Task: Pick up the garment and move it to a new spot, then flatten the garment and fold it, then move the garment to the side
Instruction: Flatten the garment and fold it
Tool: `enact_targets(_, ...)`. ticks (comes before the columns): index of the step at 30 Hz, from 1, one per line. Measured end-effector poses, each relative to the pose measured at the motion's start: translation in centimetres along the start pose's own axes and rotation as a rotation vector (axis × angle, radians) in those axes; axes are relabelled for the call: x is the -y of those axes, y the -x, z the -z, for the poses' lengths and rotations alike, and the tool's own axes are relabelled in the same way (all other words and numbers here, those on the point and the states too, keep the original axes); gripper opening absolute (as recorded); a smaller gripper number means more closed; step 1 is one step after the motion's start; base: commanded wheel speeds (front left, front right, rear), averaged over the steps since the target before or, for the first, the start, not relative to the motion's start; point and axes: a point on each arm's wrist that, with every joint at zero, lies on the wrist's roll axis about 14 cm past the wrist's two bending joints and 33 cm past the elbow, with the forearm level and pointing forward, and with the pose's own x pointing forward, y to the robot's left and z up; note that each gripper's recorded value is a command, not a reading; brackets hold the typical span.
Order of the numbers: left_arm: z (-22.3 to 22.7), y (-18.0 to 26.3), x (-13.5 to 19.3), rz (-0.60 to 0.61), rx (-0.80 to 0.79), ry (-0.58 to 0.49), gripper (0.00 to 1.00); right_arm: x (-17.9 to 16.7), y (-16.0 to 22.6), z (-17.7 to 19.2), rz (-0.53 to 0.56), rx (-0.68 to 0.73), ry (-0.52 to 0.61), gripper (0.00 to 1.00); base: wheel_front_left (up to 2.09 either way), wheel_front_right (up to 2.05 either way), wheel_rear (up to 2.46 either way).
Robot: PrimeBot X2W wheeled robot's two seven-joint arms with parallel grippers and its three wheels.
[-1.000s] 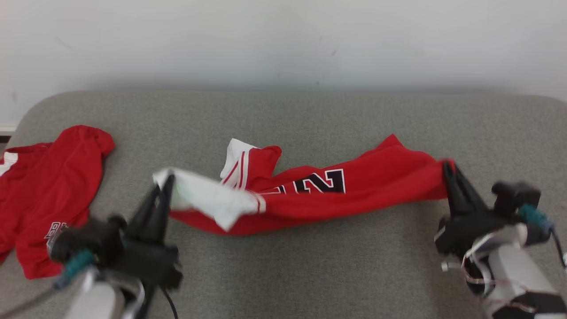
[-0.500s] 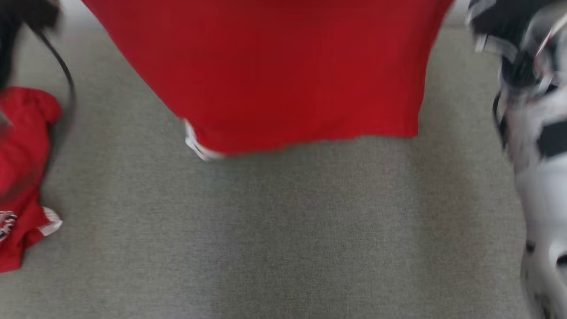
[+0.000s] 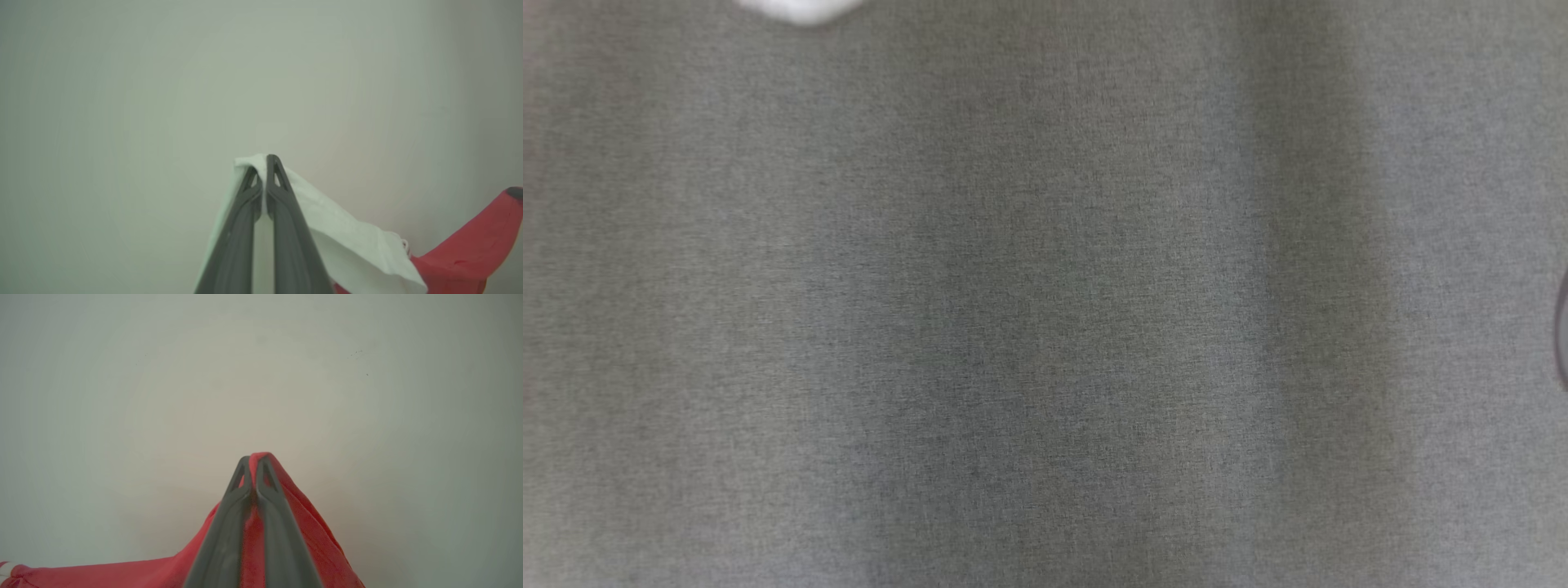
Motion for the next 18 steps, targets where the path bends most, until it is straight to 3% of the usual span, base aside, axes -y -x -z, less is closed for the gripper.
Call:
enact_targets(6,0.0,-1.4,-0.5,-0.009,0.014,-0.034,0.0,0.1,-1.1,-0.7,0.014,0.03,0.034,0.0,0.0,0.0,0.0)
enact_targets(18,5.4,-1.6,-1.4,-0.023,-0.035,0.034,0.0,4.1,-1.8,2.7,0.087,-0.019,0.037,0.0,0.0,0.0,0.0)
